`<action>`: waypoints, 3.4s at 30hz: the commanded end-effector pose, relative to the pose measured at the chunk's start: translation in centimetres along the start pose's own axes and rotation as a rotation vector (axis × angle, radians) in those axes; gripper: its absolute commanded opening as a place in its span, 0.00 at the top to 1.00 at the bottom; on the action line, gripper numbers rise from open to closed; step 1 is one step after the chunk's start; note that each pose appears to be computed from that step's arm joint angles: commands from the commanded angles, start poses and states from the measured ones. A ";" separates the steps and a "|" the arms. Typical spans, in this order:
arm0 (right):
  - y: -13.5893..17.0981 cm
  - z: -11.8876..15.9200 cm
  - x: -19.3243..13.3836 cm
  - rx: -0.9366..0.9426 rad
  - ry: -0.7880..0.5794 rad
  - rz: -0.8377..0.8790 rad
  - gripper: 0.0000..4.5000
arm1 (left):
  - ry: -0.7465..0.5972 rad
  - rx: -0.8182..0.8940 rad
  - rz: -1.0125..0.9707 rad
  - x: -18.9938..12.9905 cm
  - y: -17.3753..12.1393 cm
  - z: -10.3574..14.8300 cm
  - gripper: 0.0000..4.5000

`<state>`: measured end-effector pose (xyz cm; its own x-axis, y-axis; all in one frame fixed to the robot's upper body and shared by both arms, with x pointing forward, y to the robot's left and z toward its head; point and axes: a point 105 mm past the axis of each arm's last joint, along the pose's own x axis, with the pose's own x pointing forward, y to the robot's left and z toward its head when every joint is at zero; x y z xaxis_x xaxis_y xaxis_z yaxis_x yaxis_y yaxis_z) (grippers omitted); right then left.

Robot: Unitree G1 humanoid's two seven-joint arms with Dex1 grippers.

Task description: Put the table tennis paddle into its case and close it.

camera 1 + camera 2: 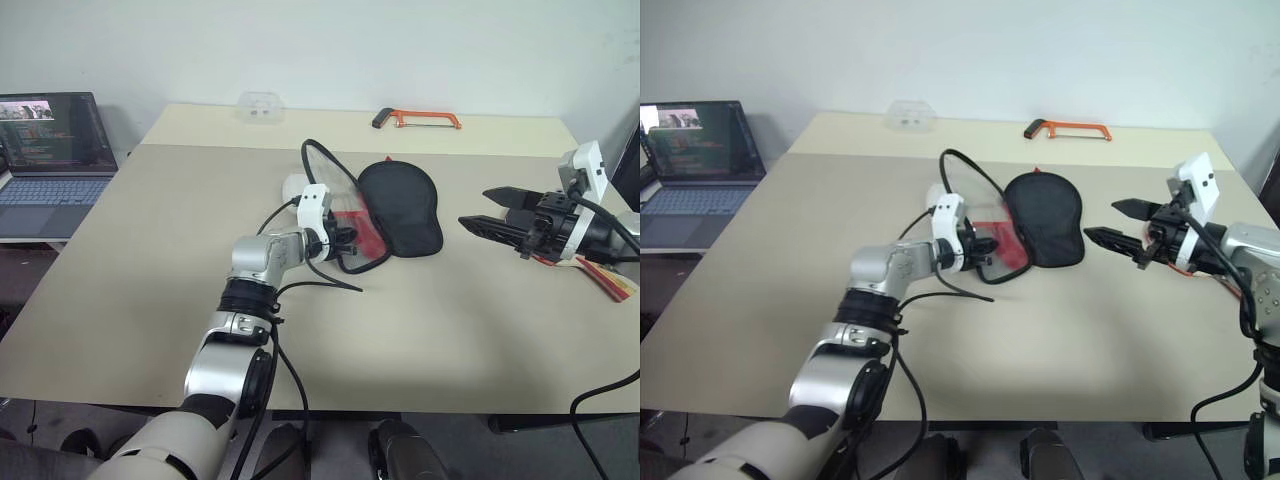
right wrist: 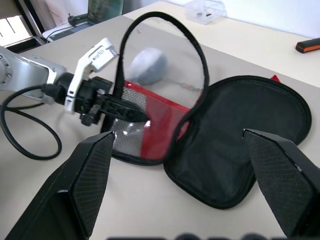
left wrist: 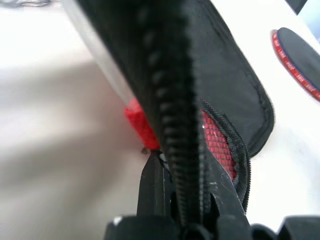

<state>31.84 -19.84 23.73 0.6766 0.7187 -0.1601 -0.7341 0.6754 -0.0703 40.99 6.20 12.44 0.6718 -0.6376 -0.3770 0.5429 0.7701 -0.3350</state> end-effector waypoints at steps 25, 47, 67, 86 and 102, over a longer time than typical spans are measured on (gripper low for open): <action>-0.1 1.2 -0.6 -0.034 -0.025 -0.008 0.00 | 0.095 0.102 -0.247 -3.6 -3.3 -0.9 0.99; -0.1 0.9 -0.4 -0.026 -0.017 -0.004 0.00 | 0.101 0.123 -0.176 -3.0 -1.5 -1.1 0.99; -0.9 0.3 -0.2 -0.014 0.002 -0.026 0.00 | -0.016 0.239 -0.049 -8.2 1.7 3.9 0.01; -16.9 -7.0 -13.4 0.105 0.512 -0.829 0.00 | -0.142 0.347 -0.119 -13.9 1.5 7.1 0.01; -15.5 -12.6 -14.3 0.067 0.774 -0.603 0.00 | -0.144 0.348 -0.179 -13.6 -0.3 6.7 0.01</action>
<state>32.66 -42.31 13.81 0.6670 -0.0251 -0.7446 -0.2628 0.9273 -0.2667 35.53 14.99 21.92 0.6040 -0.7569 -0.2497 0.7617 0.6404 -0.0985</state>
